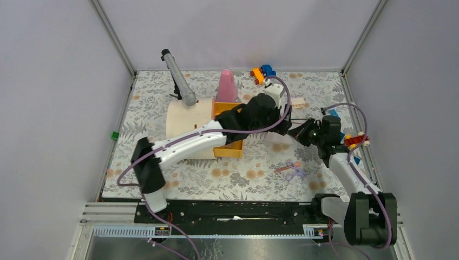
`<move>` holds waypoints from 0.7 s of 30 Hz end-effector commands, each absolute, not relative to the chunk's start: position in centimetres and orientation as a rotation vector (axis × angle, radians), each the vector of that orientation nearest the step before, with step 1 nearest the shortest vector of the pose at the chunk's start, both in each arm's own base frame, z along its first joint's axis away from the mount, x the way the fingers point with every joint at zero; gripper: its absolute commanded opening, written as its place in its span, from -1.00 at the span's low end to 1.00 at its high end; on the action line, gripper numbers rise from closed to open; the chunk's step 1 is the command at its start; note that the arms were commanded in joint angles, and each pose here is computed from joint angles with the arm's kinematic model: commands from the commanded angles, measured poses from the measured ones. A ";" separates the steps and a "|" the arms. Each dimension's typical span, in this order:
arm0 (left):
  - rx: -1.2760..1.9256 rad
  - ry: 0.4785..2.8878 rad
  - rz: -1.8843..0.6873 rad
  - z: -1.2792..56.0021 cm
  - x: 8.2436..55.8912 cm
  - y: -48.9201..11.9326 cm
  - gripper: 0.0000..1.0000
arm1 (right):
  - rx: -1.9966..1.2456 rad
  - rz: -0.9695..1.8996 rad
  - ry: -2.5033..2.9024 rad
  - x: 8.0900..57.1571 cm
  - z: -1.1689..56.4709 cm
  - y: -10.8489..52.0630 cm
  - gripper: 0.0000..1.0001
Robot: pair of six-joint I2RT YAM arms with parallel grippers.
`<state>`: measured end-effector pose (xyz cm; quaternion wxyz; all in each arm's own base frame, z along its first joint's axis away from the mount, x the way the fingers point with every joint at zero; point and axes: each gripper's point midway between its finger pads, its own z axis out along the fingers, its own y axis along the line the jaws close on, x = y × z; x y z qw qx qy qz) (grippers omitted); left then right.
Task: Organize the makeup
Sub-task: Pick up the makeup tool from the center of the board, then place the makeup tool in the drawer.
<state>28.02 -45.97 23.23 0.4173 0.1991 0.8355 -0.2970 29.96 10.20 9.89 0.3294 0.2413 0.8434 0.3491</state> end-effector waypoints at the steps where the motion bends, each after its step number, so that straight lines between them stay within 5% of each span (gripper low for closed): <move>1: 0.487 1.909 -0.790 34.6 25.9 -41.8 0.55 | 0.537 0.897 2.057 31.4 16.6 9.9 -1.00; 12: 0.134 1.842 -0.396 40.2 25.5 -21.2 0.71 | 0.238 0.967 1.804 30.8 30.4 15.3 -1.00; 21: -0.083 1.842 -0.181 36.9 25.7 -12.8 0.76 | 0.062 0.814 1.866 30.8 31.2 24.0 -1.00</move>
